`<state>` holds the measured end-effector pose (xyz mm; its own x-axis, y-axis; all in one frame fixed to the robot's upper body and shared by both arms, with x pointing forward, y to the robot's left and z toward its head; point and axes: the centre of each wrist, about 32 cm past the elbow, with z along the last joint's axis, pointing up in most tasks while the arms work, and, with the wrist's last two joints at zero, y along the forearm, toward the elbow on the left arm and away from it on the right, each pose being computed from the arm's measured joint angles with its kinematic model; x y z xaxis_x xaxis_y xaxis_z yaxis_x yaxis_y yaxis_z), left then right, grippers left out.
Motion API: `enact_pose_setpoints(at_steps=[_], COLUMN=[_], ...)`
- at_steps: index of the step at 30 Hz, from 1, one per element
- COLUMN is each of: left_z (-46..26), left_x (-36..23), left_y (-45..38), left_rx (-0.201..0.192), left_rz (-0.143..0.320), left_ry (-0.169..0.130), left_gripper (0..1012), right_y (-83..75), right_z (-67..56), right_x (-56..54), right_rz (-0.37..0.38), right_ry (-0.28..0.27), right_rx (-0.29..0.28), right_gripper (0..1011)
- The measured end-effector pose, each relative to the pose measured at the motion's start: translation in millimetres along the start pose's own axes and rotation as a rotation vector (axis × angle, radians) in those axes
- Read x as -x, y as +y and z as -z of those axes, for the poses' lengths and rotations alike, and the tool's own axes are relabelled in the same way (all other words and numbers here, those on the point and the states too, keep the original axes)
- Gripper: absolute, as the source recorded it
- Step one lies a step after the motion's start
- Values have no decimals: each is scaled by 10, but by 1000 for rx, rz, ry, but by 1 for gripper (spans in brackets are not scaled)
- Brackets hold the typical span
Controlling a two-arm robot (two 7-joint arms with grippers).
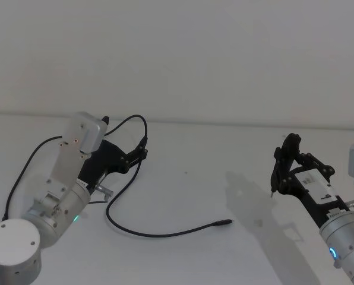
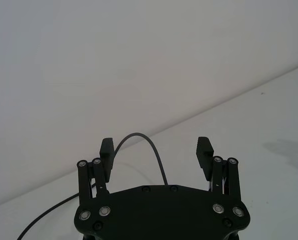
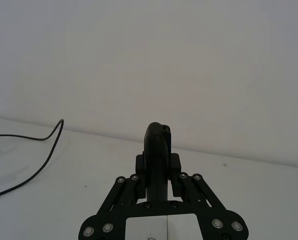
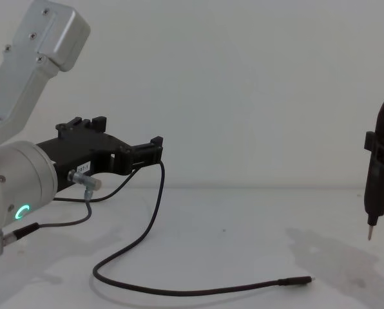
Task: Pick up the data cable with the one hand.
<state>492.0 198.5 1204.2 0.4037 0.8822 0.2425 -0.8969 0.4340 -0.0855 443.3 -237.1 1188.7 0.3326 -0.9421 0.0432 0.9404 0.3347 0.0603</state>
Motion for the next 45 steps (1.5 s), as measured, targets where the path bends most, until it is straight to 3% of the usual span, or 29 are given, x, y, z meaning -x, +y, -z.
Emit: enact_pose_setpoints(at_steps=[30, 38, 45], left_z=[-10, -76, -162], left_x=[-1, -18, -63], left_y=[-7, -55, -90], left_rx=[2, 18, 32], left_rz=[5, 61, 141], left_ry=[0, 2, 0], left_gripper=[1001, 1001, 1001], right_y=[0, 0, 0], right_z=[0, 0, 0], right_x=[0, 0, 0], right_rz=[0, 0, 0], right_ry=[0, 0, 0], right_rx=[0, 0, 0], right_gripper=[268, 268, 268])
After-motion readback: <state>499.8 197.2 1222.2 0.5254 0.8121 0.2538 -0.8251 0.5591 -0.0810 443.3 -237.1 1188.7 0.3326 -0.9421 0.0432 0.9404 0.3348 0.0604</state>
